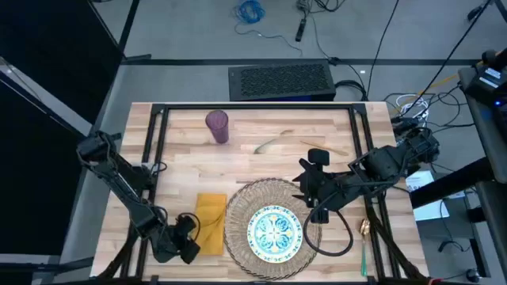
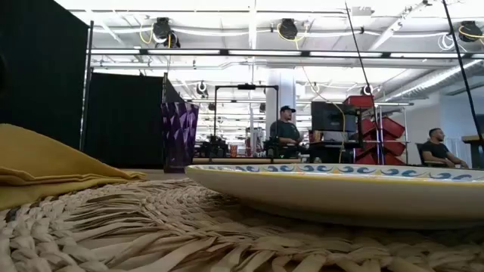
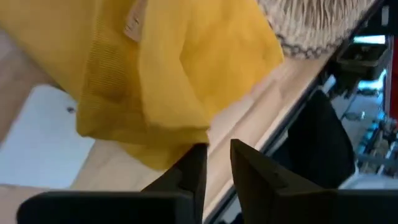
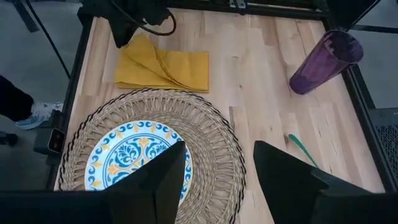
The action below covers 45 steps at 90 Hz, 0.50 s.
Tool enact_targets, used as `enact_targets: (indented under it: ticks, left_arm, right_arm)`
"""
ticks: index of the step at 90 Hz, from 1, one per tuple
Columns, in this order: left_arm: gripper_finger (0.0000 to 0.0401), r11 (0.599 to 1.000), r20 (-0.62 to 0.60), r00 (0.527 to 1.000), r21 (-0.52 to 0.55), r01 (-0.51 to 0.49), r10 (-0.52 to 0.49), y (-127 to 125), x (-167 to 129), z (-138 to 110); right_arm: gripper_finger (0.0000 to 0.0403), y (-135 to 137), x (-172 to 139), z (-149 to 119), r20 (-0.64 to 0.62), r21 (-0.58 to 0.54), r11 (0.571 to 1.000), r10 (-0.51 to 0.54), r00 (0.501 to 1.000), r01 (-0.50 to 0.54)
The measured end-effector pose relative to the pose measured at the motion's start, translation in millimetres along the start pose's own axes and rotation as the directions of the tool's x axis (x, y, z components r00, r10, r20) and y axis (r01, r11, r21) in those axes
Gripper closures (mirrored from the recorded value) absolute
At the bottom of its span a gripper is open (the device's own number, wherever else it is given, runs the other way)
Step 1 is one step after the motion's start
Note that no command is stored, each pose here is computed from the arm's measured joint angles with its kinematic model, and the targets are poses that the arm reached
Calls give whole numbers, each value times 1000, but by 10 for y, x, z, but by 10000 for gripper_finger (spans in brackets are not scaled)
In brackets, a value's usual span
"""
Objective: Set table place
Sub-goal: Fold the yellow table napkin
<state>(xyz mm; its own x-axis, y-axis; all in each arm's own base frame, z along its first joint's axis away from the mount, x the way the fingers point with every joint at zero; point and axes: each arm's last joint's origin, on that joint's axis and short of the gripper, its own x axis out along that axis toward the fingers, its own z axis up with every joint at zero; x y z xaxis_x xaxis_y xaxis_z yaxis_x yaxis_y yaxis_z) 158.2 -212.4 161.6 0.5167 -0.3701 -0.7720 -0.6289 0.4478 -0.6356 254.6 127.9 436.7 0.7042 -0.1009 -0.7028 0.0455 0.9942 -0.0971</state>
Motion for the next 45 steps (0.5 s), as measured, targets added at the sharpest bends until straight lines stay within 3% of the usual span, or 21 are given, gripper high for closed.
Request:
enact_targets:
  ticks: [16, 45]
  left_arm:
    - [315, 999, -5, 1000, 35, 22, -21, -25, 2, 7]
    - [312, 996, -11, 999, 74, 45, -44, -48, 1, 3]
  right_arm:
    - [225, 0, 0, 1, 1, 0, 1000, 0, 1000, 0]
    - [225, 3, 0, 7, 7, 3, 1000, 3, 1000, -3]
